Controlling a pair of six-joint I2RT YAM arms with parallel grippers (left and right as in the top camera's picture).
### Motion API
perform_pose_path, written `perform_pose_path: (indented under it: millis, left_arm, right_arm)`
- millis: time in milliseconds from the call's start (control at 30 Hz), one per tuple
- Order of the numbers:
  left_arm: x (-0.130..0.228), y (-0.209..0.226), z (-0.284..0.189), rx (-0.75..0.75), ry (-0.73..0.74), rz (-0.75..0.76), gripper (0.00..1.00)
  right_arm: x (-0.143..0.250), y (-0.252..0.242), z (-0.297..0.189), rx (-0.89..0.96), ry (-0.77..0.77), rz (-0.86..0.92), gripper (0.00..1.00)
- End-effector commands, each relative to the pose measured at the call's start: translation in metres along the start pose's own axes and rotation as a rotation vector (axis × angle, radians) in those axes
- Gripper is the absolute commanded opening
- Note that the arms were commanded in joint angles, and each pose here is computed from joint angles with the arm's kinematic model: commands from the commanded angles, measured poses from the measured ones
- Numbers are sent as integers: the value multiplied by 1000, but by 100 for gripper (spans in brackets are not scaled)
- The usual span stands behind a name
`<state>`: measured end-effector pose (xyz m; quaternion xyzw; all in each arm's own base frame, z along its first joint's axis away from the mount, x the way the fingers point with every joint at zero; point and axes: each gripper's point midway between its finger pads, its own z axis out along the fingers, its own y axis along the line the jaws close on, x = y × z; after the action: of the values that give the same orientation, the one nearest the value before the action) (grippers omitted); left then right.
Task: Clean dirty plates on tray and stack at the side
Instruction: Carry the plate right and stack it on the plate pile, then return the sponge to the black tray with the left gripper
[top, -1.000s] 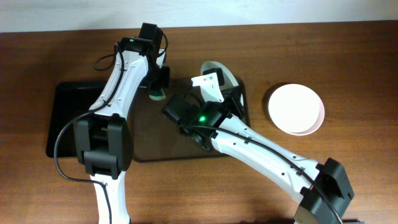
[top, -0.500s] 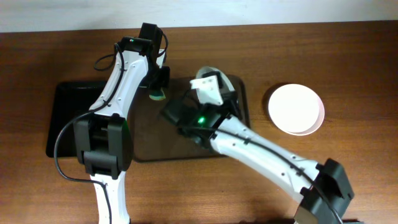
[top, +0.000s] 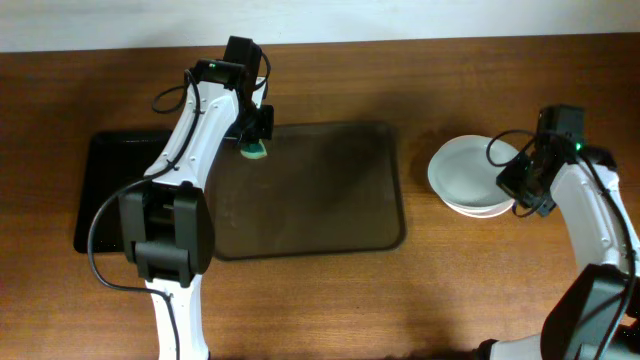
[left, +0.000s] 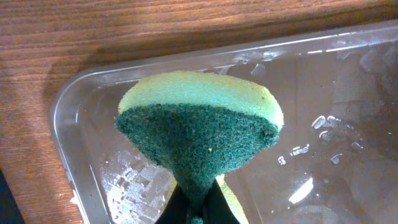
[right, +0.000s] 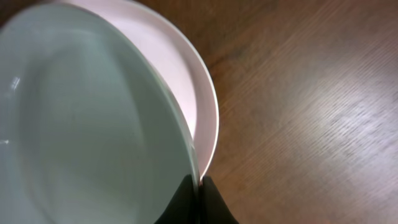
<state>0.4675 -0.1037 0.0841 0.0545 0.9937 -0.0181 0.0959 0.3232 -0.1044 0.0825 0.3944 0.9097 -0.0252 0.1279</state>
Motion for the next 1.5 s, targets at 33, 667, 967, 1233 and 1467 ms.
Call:
perform_pose_path:
  millis: [33,667,967,1233,1467]
  left_arm:
    - [2,-1,6,10,15,-13,1]
    - [55,168,-147,-197,-107,-365,1]
    - [108,203,8,-217,-50,-448,6]
    - [100,212,7,-255,-103,-451,99]
    - [65,204,-169,-271,-486,-450,99]
  right_arm:
    - [7,-3,26,-17,-4,8,4]
    - [13,91,-100,-320,-135,-262,69]
    - [30,112,-101,-344,-122,-332,78]
    - [32,110,-100,-340,-115,-333,78]
    - [16,112,-174,-370,-186,-433,82]
